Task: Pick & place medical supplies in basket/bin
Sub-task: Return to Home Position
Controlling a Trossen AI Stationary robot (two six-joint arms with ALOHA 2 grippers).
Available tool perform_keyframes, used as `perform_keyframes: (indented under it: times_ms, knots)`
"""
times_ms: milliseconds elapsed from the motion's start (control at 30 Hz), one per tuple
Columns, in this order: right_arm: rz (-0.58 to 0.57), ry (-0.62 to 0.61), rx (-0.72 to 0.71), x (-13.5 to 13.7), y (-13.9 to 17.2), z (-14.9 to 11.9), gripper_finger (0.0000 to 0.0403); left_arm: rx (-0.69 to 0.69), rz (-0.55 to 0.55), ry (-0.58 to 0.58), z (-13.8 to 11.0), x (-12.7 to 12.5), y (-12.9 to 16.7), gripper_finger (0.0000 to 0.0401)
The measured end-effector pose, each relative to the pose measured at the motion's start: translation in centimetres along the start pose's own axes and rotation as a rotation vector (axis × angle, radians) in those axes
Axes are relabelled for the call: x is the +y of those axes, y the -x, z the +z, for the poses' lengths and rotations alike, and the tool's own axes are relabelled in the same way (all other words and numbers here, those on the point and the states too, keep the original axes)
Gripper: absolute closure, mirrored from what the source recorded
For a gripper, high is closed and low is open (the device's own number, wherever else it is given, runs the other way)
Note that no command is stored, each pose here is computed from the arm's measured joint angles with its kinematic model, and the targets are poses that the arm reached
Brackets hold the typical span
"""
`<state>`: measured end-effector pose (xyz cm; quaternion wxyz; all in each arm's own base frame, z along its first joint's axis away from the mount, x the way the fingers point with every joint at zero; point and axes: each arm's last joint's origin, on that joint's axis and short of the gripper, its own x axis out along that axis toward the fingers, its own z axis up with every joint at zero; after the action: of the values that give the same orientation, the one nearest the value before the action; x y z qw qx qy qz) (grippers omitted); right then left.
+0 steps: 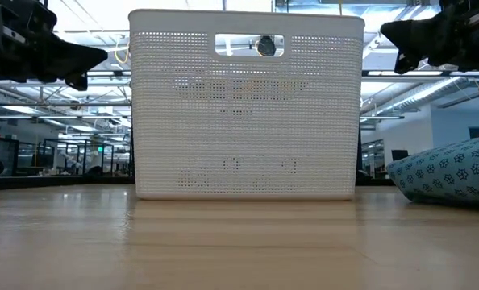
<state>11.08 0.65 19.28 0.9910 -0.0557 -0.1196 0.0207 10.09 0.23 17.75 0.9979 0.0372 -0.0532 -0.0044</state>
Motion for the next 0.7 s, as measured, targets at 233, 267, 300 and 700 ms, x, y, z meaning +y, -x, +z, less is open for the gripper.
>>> perform_keyframes:
  times_ms: [233,267,300,700]
  knots:
    - [0.002,0.000,0.012,0.02,0.00,-0.11,0.0403,0.020,-0.002,-0.001,-0.20,-0.02,0.00,0.0398]
    - [0.002,0.000,0.012,0.02,0.00,-0.11,0.0403,0.021,-0.002,-0.001,-0.21,-0.01,0.00,0.0398]
    - [0.002,0.000,0.012,0.02,0.00,-0.13,0.0403,0.021,-0.002,-0.001,-0.20,-0.01,0.00,0.0398]
    - [0.003,0.000,0.012,0.02,0.00,-0.12,0.0403,0.020,-0.002,-0.002,-0.19,-0.01,0.00,0.0351]
